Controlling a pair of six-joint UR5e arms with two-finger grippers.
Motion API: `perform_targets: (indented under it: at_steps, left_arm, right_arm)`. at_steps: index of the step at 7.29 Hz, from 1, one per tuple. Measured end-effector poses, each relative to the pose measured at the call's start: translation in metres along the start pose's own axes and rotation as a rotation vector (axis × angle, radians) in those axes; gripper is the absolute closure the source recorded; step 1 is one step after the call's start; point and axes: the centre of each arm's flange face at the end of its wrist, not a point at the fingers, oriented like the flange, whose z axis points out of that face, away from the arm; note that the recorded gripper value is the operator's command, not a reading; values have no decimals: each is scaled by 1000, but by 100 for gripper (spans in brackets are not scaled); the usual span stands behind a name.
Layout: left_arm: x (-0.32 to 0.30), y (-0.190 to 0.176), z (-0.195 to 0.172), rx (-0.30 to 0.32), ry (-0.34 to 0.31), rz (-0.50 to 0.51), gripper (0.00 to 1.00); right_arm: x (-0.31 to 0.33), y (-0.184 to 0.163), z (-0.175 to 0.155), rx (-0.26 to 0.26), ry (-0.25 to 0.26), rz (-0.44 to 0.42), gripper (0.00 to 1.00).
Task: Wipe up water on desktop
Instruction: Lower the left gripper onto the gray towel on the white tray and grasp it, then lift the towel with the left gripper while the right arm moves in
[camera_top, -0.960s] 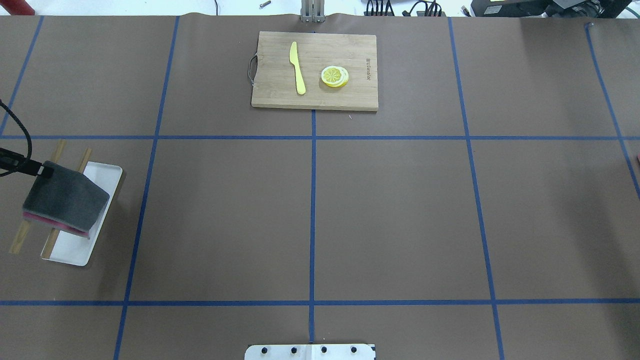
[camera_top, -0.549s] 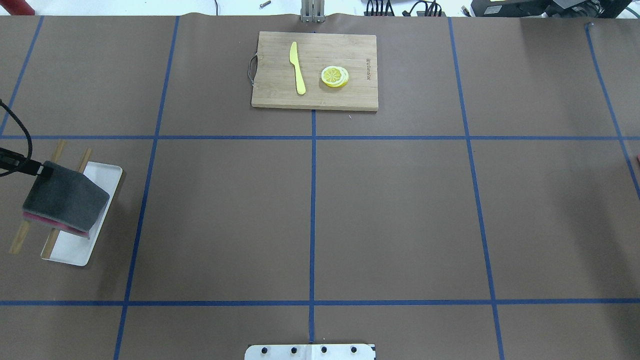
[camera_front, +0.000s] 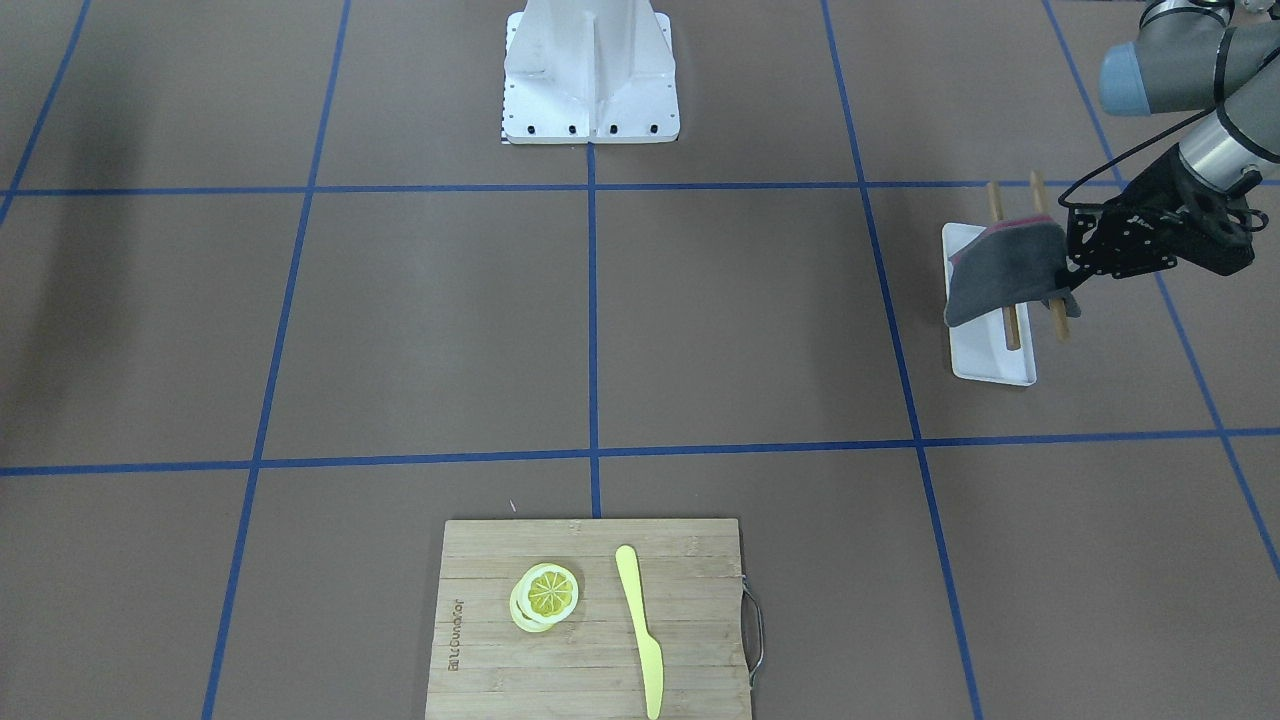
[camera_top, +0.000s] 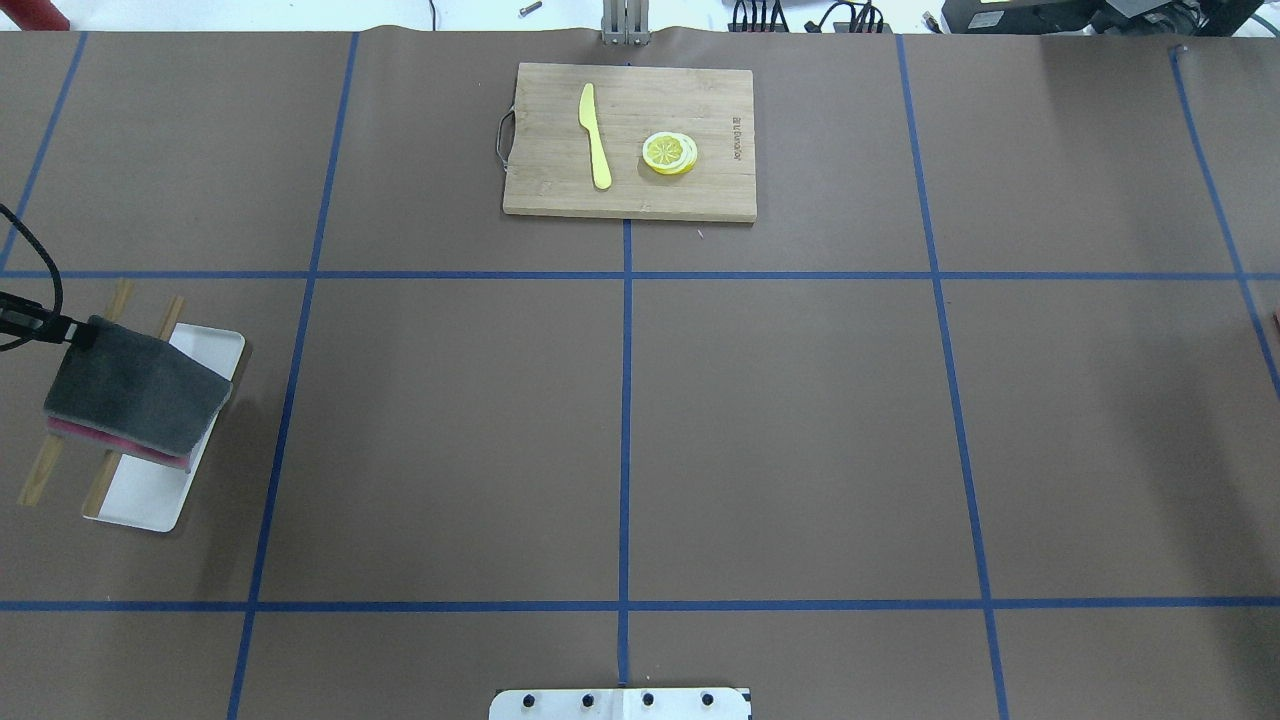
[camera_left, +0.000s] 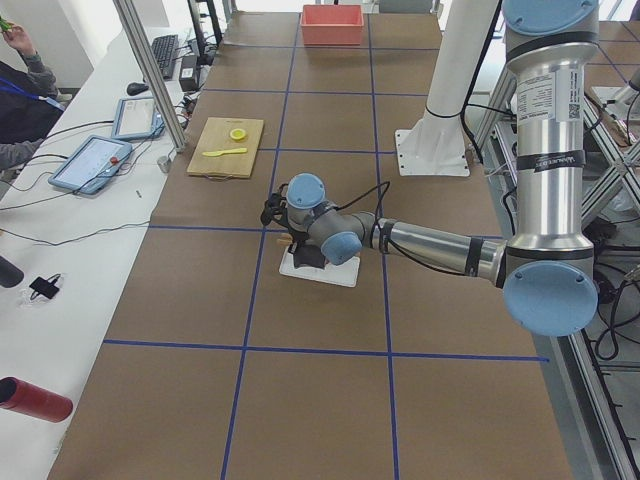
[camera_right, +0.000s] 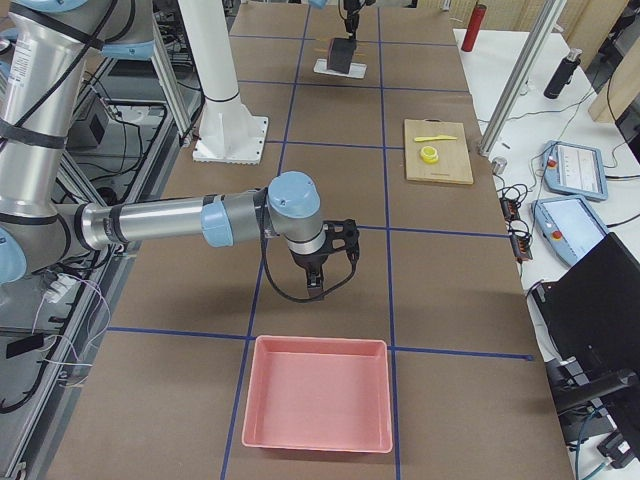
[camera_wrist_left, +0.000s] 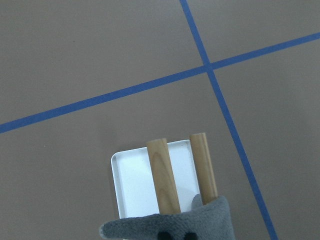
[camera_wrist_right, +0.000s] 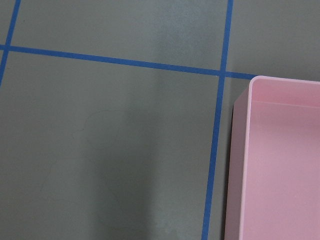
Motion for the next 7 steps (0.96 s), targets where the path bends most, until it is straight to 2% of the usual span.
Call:
perform_targets:
  at_steps: [2,3,4,5,7]
  left_arm:
    - [6,-3,-7,27,12,18,100]
    - [13,-6,-13,43,21,23,100]
    - [23,-12,-22,64,33,4,100]
    - [38,-24,-30,90,50,-45,100]
    - [77,-69,-45,155,101,-224,100]
  right_arm:
    - [-2,-1,-2,4,0,-4,0]
    - [-5,-3,-4,19,-2,-21,0]
    - [-9,-7,-8,55,-6,-59,0]
    - [-15,-10,-13,104,-12,-109,0]
    - [-34,-24,-17,162,-32,-187,1]
